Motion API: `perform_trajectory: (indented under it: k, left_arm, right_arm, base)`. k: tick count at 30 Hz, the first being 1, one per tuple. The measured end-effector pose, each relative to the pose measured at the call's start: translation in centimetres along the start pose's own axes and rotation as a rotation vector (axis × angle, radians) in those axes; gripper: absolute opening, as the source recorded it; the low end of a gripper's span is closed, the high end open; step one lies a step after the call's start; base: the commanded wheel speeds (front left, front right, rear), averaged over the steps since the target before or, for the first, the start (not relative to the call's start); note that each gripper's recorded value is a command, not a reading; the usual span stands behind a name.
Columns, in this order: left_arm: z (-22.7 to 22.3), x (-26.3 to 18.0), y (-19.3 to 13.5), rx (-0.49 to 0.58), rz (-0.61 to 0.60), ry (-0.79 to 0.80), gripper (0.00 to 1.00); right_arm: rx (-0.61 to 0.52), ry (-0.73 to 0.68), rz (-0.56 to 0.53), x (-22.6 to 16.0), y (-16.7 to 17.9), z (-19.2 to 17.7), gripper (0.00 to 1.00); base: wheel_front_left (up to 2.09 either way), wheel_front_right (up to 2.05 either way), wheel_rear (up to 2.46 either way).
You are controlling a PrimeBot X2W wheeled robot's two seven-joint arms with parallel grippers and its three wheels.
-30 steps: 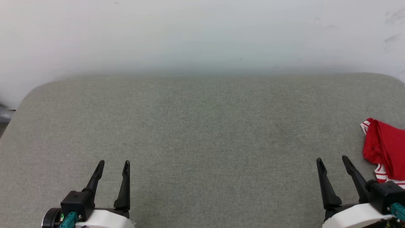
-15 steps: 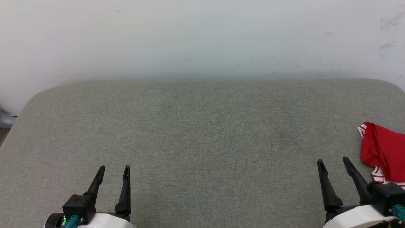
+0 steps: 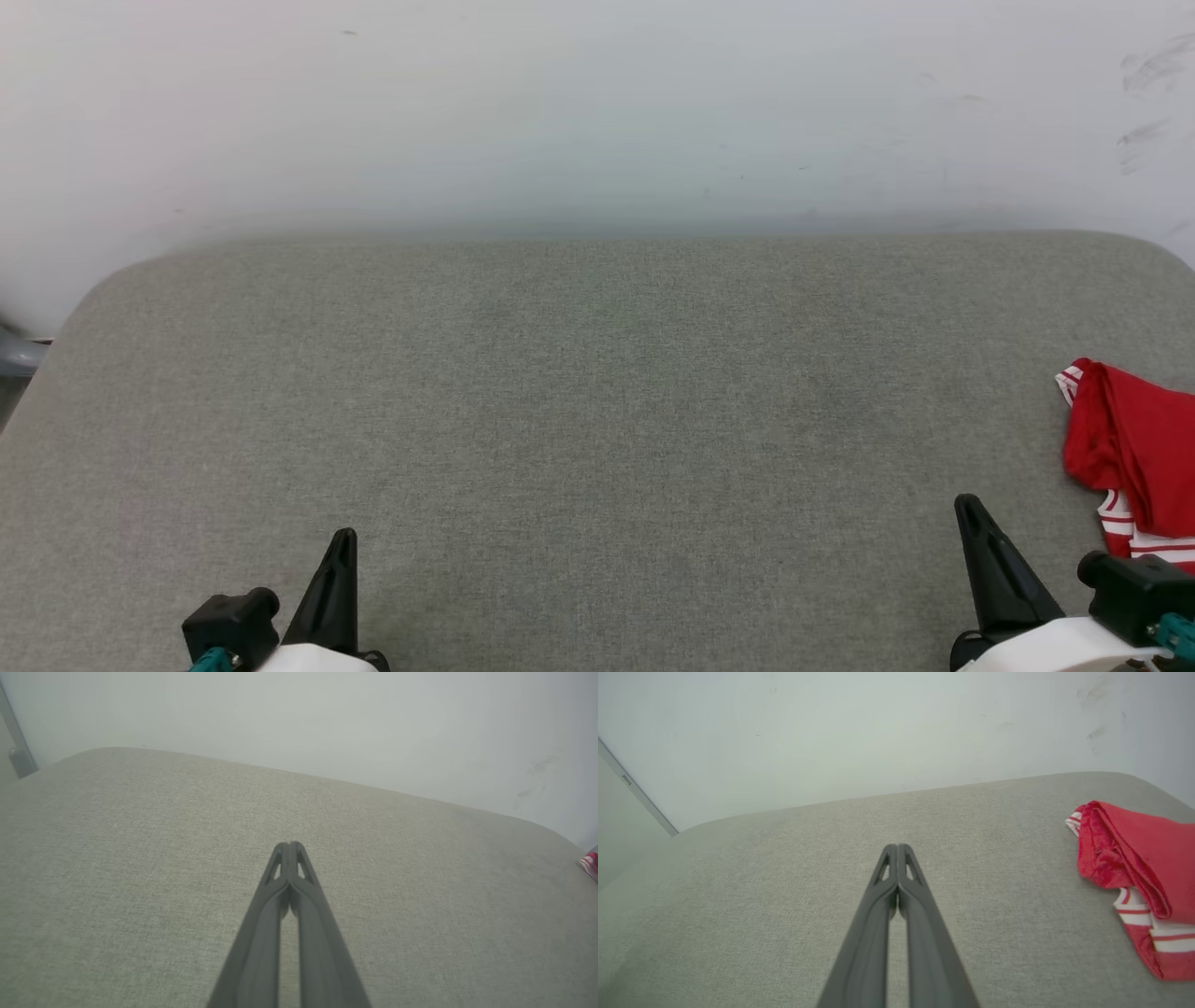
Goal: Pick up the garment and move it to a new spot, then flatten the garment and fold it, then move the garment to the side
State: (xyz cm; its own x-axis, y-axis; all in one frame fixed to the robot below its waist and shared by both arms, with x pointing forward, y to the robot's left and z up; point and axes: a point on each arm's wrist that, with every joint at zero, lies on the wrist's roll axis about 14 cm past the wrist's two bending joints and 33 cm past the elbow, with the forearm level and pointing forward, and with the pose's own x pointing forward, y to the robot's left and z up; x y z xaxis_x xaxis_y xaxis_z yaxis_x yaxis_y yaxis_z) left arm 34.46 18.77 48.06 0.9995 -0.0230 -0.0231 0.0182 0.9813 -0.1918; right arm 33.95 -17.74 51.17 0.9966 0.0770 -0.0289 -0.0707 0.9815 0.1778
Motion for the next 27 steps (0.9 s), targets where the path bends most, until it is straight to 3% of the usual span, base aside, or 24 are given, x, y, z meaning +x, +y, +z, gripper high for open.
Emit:
perform_trajectory:
  k: [6,27]
  left_arm:
    - [-0.1,0.3,0.6,-0.148,0.034,0.018,0.00]
    - [0.1,1.4,1.1,-0.474,0.075,0.034,0.00]
  right_arm:
    - [0.160,0.000,-0.001,0.4,-0.2,-0.2,0.00]
    - [0.486,-0.014,-0.006,1.5,-0.6,-0.2,0.00]
  base:
    - [0.00,0.00,0.00]
    - [0.00,0.00,0.00]
